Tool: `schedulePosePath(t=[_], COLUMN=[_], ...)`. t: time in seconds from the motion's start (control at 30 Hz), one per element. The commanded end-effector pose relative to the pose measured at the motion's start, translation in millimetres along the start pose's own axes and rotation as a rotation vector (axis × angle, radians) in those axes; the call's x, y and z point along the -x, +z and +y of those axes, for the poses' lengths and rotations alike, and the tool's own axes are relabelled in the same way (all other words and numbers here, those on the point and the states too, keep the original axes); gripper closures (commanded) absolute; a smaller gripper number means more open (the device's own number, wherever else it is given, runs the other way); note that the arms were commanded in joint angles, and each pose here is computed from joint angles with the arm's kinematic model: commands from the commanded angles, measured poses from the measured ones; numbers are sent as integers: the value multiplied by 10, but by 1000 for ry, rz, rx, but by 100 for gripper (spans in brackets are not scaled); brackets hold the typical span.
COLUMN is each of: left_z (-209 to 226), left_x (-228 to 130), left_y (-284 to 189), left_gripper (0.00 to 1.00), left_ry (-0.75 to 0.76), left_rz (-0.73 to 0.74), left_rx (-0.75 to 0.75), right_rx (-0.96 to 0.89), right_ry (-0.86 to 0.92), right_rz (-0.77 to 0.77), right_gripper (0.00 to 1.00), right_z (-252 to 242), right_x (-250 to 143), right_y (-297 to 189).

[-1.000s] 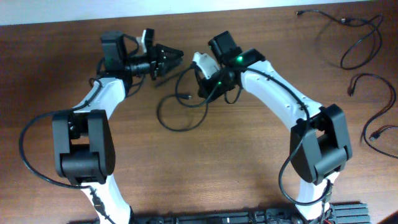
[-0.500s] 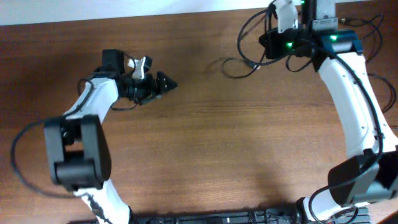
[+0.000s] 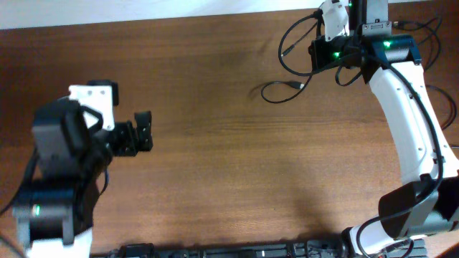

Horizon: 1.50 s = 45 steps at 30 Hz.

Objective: Untangle cables

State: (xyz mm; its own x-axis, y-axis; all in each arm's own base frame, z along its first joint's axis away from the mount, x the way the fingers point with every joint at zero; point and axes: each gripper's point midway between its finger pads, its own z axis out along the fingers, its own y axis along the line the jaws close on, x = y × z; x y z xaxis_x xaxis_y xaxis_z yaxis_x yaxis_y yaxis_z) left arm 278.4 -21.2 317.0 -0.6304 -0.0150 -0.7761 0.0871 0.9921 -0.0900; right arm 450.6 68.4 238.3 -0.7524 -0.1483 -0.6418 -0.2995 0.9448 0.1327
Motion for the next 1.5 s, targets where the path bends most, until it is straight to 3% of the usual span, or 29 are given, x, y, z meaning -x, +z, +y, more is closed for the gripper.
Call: schedulePosePath(t=[0.0, 0.33, 0.47, 0.67, 0.73, 0.87, 1.0, 1.17, 1.3, 1.33, 1.47], left_z=[-9, -37, -37, -37, -37, -37, -37, -37, -37, -37, -37], left_x=[69, 85, 86, 86, 86, 86, 86, 85, 86, 85, 86], left_y=[-347, -563, -563, -563, -563, -563, -563, -563, -563, -563, -563], left_gripper=[1, 1, 1, 1, 1, 1, 1, 1, 1, 1, 1], left_ry=[34, 42, 42, 42, 42, 42, 42, 42, 42, 42, 42], left_rz=[-106, -172, -172, -172, -172, -172, -172, -172, -172, -172, -172], left_rx=[19, 19, 19, 19, 19, 19, 19, 19, 19, 19, 19], right_rx=[-22, -18, -44, -171, -261, -426, -344, -45, -11, -11, -3], right_ry=[-18, -17, -76, -476, -584, -554, -476, -210, -104, -80, -44], right_rz=[-31, -27, -235, -526, -489, -353, -174, -162, -108, -89, -49], right_gripper=[96, 96, 96, 96, 96, 96, 96, 96, 96, 87, 38], right_z=[-7, 2, -43, -46, -161, -605, -849, -894, -1131, -1195, -1243], right_x=[89, 79, 592, 1301, 1281, 1117, 660, 323, 56, -26, -178], right_y=[-134, -135, -210, -499, -469, -227, 376, 931, 1219, 1294, 1450])
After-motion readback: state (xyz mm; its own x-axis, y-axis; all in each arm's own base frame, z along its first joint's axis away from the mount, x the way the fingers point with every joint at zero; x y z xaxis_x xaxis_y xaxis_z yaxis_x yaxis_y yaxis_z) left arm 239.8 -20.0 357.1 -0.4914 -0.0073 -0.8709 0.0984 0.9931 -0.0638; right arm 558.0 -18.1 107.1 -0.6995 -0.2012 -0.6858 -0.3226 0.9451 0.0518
